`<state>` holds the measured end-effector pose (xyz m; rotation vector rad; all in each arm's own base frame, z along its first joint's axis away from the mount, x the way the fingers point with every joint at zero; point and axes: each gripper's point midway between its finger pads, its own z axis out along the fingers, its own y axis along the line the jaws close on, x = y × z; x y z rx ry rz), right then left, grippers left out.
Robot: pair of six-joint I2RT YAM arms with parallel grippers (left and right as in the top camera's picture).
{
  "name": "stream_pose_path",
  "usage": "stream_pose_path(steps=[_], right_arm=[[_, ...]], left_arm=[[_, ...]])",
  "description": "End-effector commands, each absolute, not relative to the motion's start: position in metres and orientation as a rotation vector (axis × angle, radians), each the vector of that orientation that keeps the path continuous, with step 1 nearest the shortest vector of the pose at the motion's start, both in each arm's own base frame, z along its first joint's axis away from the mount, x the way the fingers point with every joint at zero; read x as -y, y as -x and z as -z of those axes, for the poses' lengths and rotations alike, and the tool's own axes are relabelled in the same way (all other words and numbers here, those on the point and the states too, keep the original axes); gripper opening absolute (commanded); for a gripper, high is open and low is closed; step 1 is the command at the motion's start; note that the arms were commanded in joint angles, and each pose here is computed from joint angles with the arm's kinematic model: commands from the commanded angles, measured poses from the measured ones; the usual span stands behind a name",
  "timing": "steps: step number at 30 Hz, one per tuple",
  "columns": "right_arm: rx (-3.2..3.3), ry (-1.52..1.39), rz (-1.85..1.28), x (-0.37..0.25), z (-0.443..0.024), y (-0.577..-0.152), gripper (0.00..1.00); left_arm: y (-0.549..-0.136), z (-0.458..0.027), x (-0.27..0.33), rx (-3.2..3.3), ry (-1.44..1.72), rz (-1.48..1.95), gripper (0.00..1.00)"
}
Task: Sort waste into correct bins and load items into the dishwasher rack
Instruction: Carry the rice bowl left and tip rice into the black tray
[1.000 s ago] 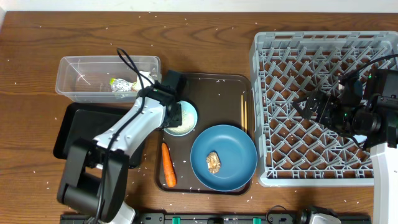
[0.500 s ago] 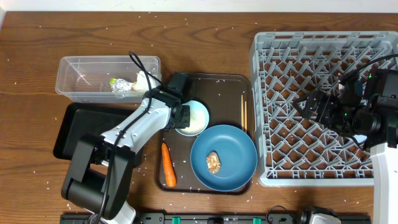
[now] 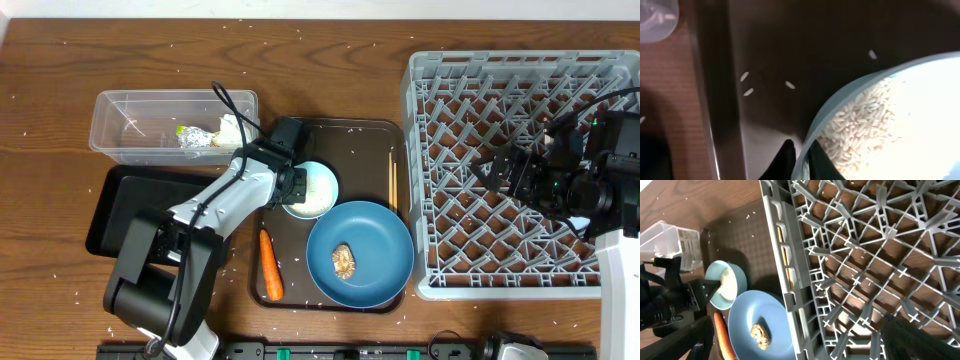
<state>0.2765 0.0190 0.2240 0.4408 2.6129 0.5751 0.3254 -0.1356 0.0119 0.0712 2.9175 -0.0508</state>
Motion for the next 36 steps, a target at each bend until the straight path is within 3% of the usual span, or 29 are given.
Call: stream_pose_path(steps=[1, 8, 18, 27, 36], right_arm=[[-2.618, -0.408, -0.573, -0.021, -0.225, -0.277, 0.99], [-2.618, -0.408, -0.573, -0.021, -0.225, -0.277, 0.99], [-2.616, -0.407, -0.573, -0.021, -0.225, -0.277, 0.99], [-2.617, -0.407, -0.573, -0.021, -0.225, -0.277, 0.99], [-2.621, -0.409, -0.574, -0.022, -0.224, -0.276, 0.99]], left_arm=[[-0.322, -0.007, 0.134, -2.935, -0.087, 0.043, 0.06], [-0.329, -0.036, 0.137, -2.863, -0.083, 0.083, 0.06], [-0.329, -0.126, 0.106, -2.654, -0.016, -0.042, 0.06], [-0.287, -0.183, 0.023, -2.513, 0.243, -0.421, 0.06], [-0.249, -0.187, -0.064, -2.511, 0.641, -0.648, 0.06]])
